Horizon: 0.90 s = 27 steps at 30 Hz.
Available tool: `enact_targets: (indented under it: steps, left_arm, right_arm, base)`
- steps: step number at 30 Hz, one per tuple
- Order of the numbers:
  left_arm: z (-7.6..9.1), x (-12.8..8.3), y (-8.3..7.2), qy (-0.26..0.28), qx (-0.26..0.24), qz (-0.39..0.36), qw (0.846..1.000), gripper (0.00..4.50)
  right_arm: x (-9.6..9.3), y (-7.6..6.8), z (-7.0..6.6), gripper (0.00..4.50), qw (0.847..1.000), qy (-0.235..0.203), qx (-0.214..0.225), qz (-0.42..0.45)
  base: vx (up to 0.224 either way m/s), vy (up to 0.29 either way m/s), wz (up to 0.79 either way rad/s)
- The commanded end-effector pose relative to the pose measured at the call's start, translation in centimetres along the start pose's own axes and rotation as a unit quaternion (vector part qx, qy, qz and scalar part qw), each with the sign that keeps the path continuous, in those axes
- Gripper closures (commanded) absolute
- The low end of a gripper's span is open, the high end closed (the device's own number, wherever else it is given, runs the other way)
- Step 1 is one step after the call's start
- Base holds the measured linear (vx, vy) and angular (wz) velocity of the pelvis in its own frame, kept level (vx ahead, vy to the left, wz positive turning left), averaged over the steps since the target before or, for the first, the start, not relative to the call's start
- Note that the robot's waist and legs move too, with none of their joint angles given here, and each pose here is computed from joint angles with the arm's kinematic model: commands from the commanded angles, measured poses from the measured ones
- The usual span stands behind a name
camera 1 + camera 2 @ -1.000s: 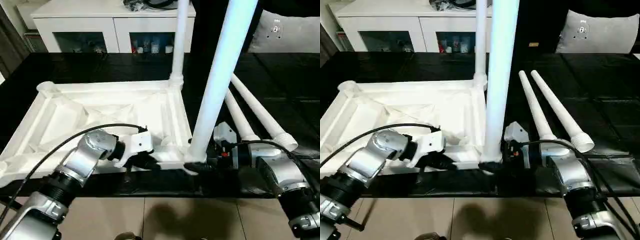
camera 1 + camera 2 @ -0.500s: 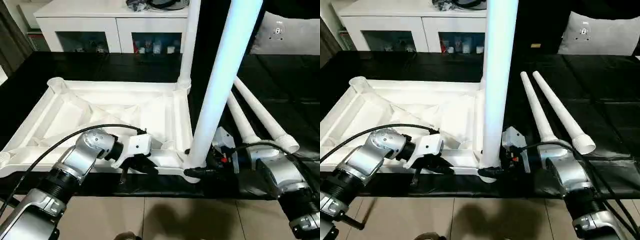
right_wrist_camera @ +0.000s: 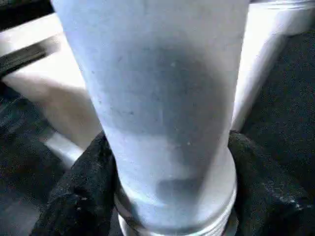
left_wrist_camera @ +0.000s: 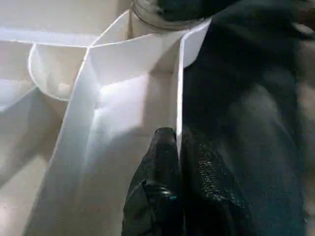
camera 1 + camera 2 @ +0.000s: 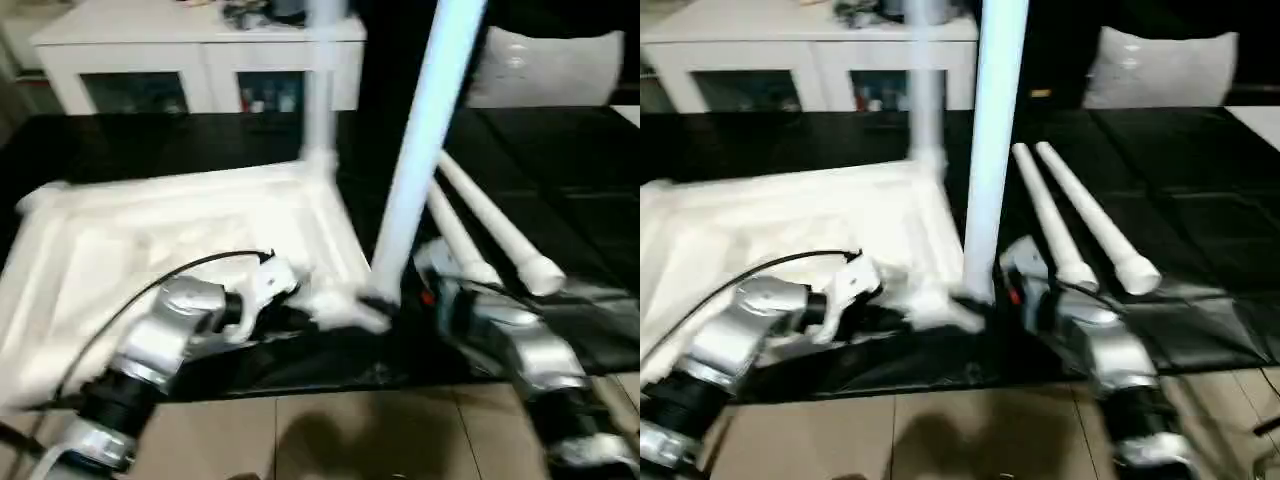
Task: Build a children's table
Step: Rotate leg to tighten
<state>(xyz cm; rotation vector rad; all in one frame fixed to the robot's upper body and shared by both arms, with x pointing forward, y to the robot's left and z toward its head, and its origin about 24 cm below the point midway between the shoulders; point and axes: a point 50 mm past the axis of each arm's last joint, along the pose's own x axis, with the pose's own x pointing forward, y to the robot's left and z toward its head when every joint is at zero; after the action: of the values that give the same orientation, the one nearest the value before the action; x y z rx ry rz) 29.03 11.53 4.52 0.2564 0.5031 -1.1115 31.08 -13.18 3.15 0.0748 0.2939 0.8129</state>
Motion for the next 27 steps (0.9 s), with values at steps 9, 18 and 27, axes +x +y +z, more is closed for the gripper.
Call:
enact_targets:
  steps: [9,18,27]
  left_arm:
    - [3.9,4.8,-2.8,-0.039,0.026,0.039,0.998,4.5]
    - [1.7,3.1,-0.8,0.029,0.074,0.045,0.996,4.5]
    - [-0.8,0.2,0.7,0.127,0.143,-0.042,0.981,4.5]
  right_arm:
    - [3.4,1.2,0.3,1.02,0.995,-0.027,0.06,-0.076]
    - [-0.4,-0.3,0.4,0.18,0.999,-0.032,-0.023,-0.015]
    - [-4.2,-1.2,1.9,0.08,0.988,0.012,-0.107,0.113]
  base:
    - [0.0,0.0,0.0]
    - [0.0,0.0,0.0]
    - [0.0,0.0,0.0]
